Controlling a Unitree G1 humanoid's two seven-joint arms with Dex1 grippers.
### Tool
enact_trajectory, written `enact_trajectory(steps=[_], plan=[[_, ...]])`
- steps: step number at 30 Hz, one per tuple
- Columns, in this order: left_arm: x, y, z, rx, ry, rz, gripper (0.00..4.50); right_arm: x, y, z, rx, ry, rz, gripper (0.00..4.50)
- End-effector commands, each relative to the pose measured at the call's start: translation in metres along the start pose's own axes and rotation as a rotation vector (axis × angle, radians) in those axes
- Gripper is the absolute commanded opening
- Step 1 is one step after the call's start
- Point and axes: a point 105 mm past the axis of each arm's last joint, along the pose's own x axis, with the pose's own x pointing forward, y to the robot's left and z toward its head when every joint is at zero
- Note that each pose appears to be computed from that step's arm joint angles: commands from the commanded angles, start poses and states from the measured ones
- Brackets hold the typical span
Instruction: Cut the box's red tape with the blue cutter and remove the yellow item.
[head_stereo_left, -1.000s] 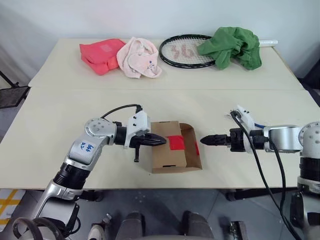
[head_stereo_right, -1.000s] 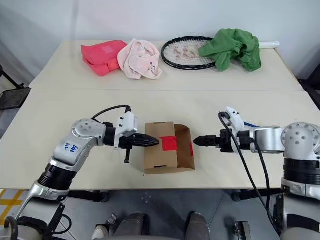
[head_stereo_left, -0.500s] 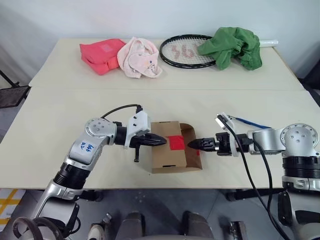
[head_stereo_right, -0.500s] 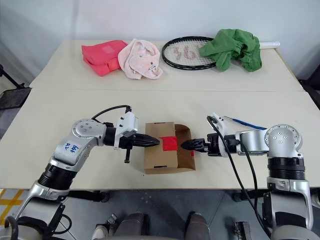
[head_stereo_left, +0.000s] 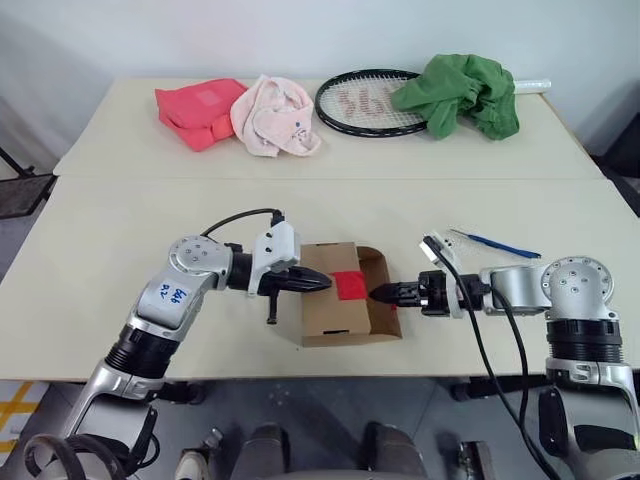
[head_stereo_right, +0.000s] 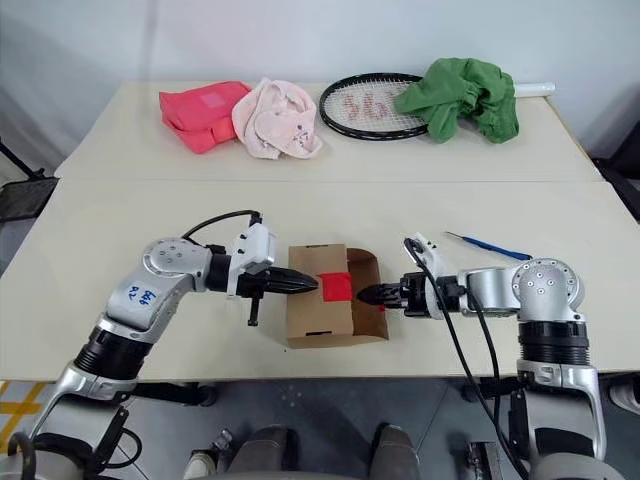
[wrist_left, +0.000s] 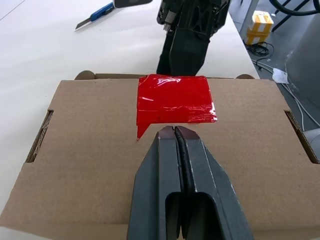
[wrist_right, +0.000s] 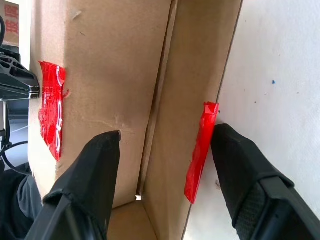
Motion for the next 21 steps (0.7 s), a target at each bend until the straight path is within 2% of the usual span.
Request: enact_trajectory(steps=[1,3,6,13,14,21], plan=[[0.004,-0.004,-0.009,-0.016,0.040,-0.018,0.00,0.013,0.004,-0.012,-0.009,0.067,0.020,2.93],[0.004,-0.004,-0.008,-0.017,0.039,-0.016,0.00,0.015,0.005,-0.013,-0.012,0.071,0.020,2.93],[0.004,-0.005,-0.009,-0.020,0.039,-0.014,0.00,0.016,0.006,-0.012,-0.016,0.069,0.023,2.35],[0.004,-0.005,-0.011,-0.027,0.039,-0.006,0.00,0.011,0.009,-0.008,-0.053,0.056,0.008,0.17],[0.003,-0.005,-0.011,-0.027,0.039,-0.004,0.00,0.010,0.009,-0.007,-0.059,0.053,0.003,0.03],[-0.002,-0.001,-0.016,-0.042,0.038,0.038,0.00,-0.014,0.014,0.011,-0.127,-0.007,-0.046,0.03]])
